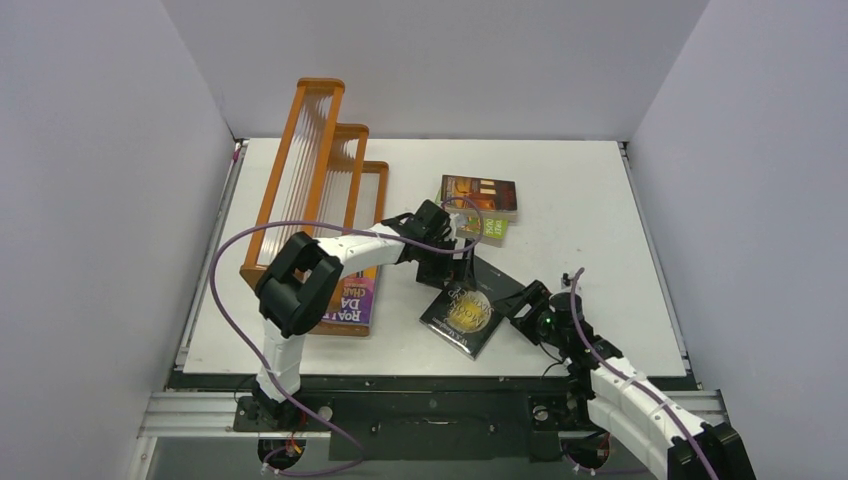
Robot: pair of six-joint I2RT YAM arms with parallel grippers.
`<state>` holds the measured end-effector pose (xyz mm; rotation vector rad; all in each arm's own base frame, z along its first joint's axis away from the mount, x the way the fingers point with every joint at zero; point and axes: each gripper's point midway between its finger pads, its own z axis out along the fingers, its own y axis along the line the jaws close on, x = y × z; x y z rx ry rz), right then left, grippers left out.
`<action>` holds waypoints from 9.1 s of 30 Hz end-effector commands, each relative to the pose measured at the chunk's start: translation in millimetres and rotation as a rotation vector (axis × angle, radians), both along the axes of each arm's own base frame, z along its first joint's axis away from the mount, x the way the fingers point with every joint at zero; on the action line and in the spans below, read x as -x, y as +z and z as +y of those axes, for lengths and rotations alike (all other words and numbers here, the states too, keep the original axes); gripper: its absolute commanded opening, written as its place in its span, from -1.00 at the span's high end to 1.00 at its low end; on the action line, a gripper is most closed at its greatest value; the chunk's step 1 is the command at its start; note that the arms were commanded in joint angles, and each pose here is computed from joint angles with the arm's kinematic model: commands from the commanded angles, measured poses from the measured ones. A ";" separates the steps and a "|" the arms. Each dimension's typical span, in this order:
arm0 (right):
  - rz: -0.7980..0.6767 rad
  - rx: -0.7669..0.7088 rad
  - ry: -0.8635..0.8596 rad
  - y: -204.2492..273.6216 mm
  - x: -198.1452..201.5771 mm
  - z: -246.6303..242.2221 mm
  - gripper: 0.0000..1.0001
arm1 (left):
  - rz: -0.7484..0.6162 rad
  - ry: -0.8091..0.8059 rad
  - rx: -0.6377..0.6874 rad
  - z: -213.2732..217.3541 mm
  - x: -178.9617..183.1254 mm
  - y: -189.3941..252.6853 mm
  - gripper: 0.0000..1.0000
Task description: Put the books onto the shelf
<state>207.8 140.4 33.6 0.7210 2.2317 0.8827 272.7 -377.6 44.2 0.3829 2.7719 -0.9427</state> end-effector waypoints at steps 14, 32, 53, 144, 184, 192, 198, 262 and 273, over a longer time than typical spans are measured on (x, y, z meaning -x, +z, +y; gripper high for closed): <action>0.004 -0.112 -0.086 -13.5 1.4 16.5 -0.36 | -0.073 0.042 -0.013 27.6 -9.8 5.3 -0.93; -0.151 -0.201 -0.024 48.7 -28.9 47.3 -0.33 | -0.049 -0.004 0.052 2.1 2.4 5.8 -0.93; -0.162 -0.221 -0.007 43.5 -24.6 51.4 0.03 | -0.039 -0.038 0.111 -7.6 11.8 19.3 -0.93; -0.356 -0.292 -0.047 73.5 -15.8 65.9 0.07 | -0.029 -0.059 0.109 -12.3 13.7 23.6 -0.93; -0.230 -0.136 -0.116 54.1 -22.6 30.0 1.00 | -0.162 -0.056 0.200 -7.3 11.5 106.4 -0.93; -0.308 -0.110 -0.057 87.5 -14.5 25.3 1.00 | -0.385 -0.080 0.306 7.1 14.5 232.2 -0.93; -0.443 -0.152 0.036 144.8 -23.7 45.3 1.00 | -0.592 -0.006 0.316 42.1 13.9 316.1 -0.93; -0.307 -0.557 0.296 124.1 -86.3 326.1 1.00 | -0.751 0.385 0.268 196.0 6.2 382.9 -0.93; -0.277 -0.555 0.336 113.9 -77.1 343.5 1.00 | -0.734 0.380 0.269 194.8 5.5 377.1 -0.93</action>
